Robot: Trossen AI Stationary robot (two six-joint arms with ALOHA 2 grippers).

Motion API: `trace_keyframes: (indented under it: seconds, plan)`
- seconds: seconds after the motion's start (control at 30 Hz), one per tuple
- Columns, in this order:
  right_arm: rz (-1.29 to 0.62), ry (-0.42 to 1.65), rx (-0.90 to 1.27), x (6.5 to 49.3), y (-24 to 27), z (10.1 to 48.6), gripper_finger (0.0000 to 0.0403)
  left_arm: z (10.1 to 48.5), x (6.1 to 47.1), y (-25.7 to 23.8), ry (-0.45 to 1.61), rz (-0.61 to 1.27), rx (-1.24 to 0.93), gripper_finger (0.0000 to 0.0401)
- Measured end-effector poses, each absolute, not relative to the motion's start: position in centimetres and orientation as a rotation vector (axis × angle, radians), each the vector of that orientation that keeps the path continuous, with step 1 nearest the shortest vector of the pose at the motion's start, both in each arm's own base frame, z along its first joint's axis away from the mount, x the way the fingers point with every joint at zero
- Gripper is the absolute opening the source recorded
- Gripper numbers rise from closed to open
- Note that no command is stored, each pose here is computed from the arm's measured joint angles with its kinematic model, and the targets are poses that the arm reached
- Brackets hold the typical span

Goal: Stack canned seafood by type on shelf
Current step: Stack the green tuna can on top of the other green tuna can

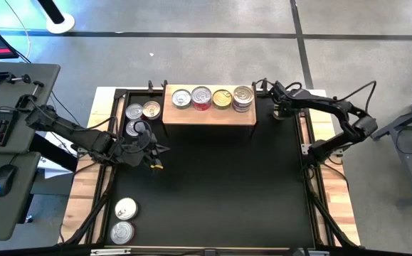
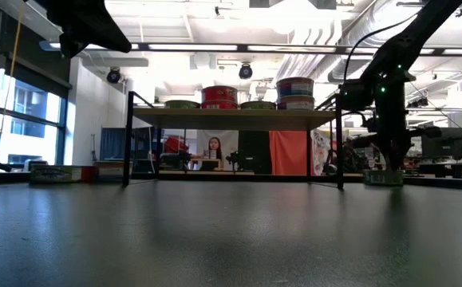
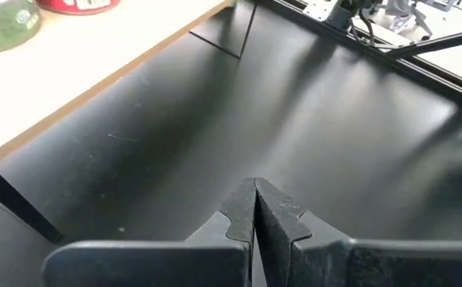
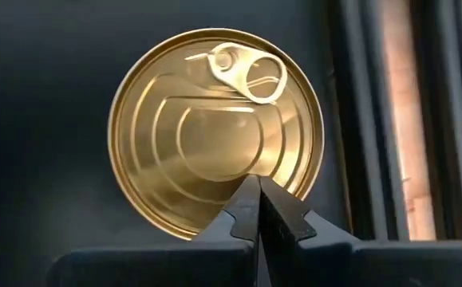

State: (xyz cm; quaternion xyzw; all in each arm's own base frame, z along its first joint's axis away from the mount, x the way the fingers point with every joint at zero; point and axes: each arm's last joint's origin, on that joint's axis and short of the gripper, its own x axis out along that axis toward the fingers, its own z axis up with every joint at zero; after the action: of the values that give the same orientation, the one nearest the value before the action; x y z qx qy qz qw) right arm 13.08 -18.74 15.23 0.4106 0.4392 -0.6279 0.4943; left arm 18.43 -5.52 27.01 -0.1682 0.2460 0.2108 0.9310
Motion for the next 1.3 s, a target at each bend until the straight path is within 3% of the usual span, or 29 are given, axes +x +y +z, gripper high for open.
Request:
trace_keyframes:
  seconds: [0.37,0.63,1.3]
  plan:
    - [-1.314,1.429,0.967,13.6,-15.3,15.3,0.0000,27.0,18.4,-5.5,0.495,0.446,-0.331,0.0000]
    - [-1.178,1.684,1.060,13.2,-12.6,15.3,0.0000,27.0,18.4,-5.5,0.495,0.446,-0.331,0.0000]
    - [-1.062,1.810,1.295,13.6,-10.3,15.9,0.0000,27.0,18.4,-5.5,0.508,0.429,-0.265,0.0000]
